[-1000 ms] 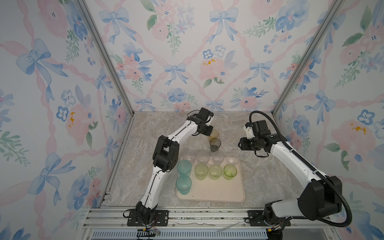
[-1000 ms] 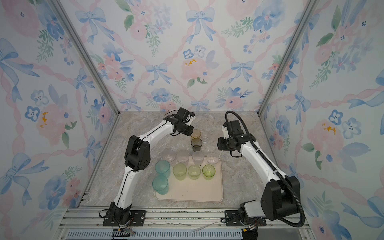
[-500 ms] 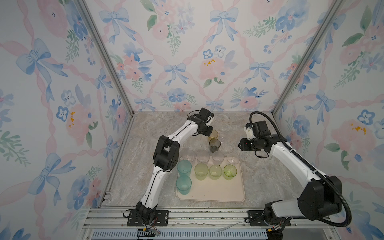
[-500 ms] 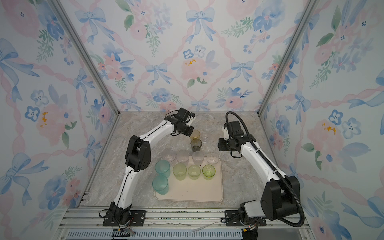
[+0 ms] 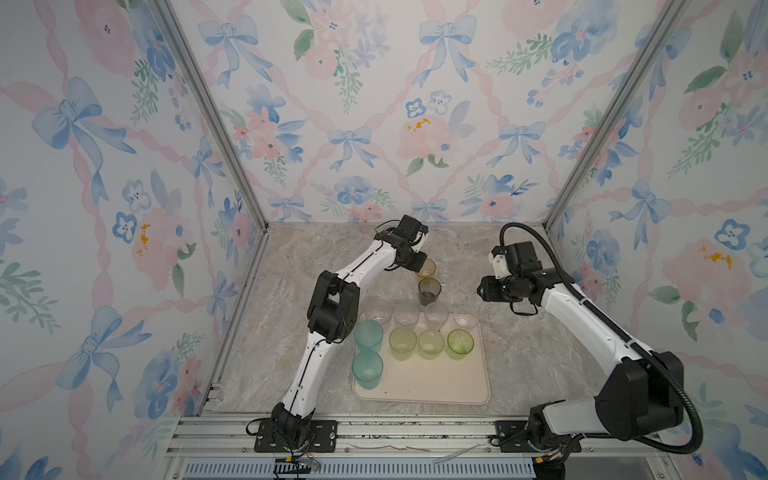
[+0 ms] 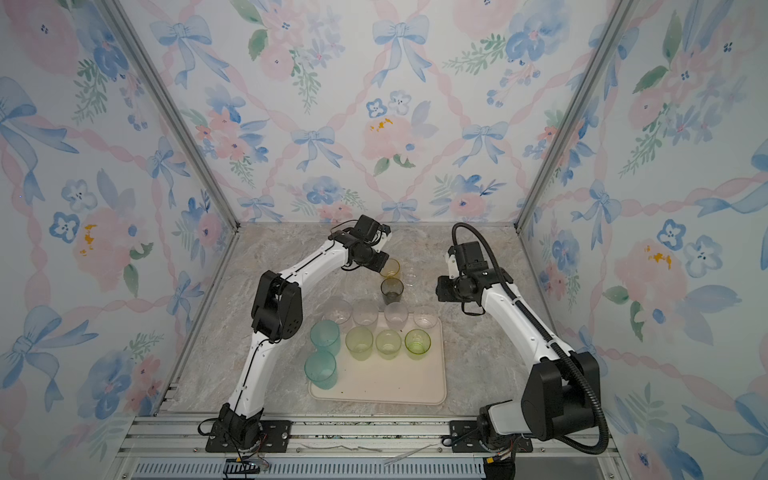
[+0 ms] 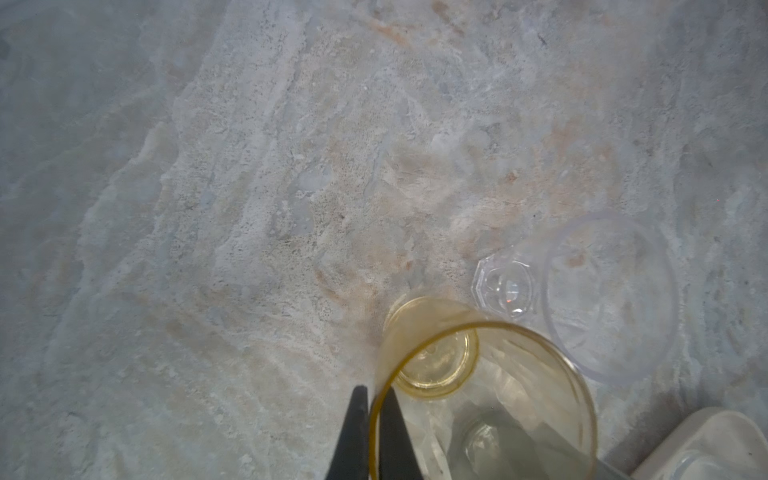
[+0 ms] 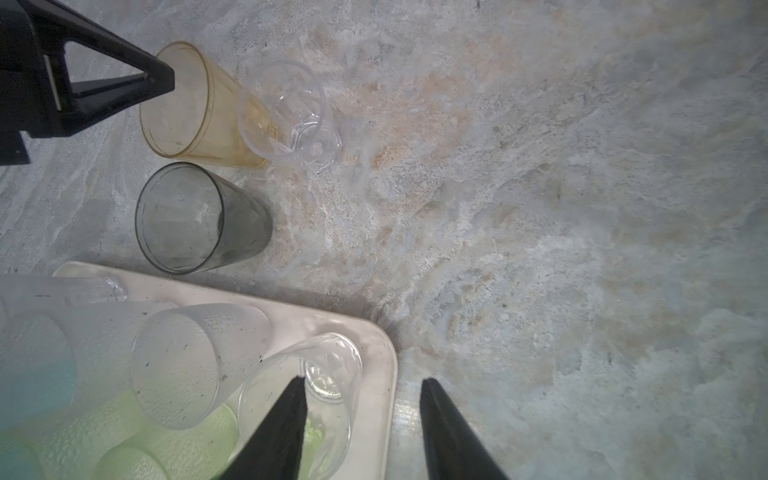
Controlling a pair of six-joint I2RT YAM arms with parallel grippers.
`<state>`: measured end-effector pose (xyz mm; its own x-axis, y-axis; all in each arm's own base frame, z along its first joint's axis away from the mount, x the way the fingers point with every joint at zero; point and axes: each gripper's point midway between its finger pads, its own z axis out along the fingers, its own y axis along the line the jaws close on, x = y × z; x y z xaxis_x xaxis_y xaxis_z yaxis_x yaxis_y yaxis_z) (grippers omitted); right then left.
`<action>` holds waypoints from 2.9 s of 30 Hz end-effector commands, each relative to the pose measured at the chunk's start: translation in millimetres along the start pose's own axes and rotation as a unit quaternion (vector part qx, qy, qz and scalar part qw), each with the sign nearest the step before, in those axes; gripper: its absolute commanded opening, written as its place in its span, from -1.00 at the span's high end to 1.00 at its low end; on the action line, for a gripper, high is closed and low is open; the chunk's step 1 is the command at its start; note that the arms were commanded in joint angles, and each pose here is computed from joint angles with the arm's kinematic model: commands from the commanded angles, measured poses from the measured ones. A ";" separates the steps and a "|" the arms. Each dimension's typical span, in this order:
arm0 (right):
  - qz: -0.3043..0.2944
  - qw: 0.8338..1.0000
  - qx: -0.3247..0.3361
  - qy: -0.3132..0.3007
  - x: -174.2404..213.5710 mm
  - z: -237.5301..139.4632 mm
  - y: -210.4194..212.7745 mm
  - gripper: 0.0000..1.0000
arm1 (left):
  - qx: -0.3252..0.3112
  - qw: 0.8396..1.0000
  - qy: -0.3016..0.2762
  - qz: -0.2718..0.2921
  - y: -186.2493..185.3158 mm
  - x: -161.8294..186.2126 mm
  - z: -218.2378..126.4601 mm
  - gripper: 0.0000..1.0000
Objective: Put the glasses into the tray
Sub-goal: 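Move the left gripper over the amber cup and grip its rim, then lift the amber cup with the left gripper and carry it toward the tray, then lower the amber cup onto the tray corner nearest the robot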
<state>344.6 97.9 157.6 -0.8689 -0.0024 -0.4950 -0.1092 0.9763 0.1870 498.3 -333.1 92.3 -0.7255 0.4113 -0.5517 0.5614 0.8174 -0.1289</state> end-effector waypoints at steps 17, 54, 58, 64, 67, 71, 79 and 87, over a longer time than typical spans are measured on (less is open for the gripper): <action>0.004 1.000 -0.012 -0.006 3.1 -2.7 0.8 0.04 | -0.051 0.996 -0.063 0.027 4.8 -38.4 -76.8 1.00; -0.015 0.999 -0.034 -0.040 16.3 -25.4 38.9 0.04 | 0.087 0.959 -0.086 0.256 -155.4 152.9 -278.7 1.00; -0.011 0.998 -0.030 -0.045 22.4 -31.5 35.7 0.04 | 0.085 0.956 -0.018 0.281 -170.8 184.8 -256.9 1.00; -0.011 0.998 -0.027 -0.051 27.7 -39.7 32.6 0.03 | 0.092 0.944 0.074 0.309 -188.4 229.7 -223.3 1.00; -0.011 0.998 -0.026 -0.055 27.8 -42.9 32.4 0.03 | 0.082 0.943 0.101 0.305 -186.1 244.4 -209.7 1.00; -0.010 0.998 -0.029 -0.054 28.1 -41.3 32.9 0.03 | 0.054 0.945 0.128 0.297 -174.6 256.8 -194.0 1.00; -0.012 0.998 -0.031 -0.047 31.0 -35.8 34.1 0.03 | 0.031 0.944 0.159 0.286 -162.7 277.2 -167.8 1.00; -0.013 0.999 -0.032 -0.039 33.0 -30.7 34.9 0.03 | 0.022 0.950 0.155 0.271 -149.7 276.3 -160.4 1.00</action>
<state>301.3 122.6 184.6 -0.8069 0.0012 -0.5907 -0.1656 0.9594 0.2281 146.1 -282.1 96.2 -0.3837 0.8786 -0.2843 0.9073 0.4161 0.0612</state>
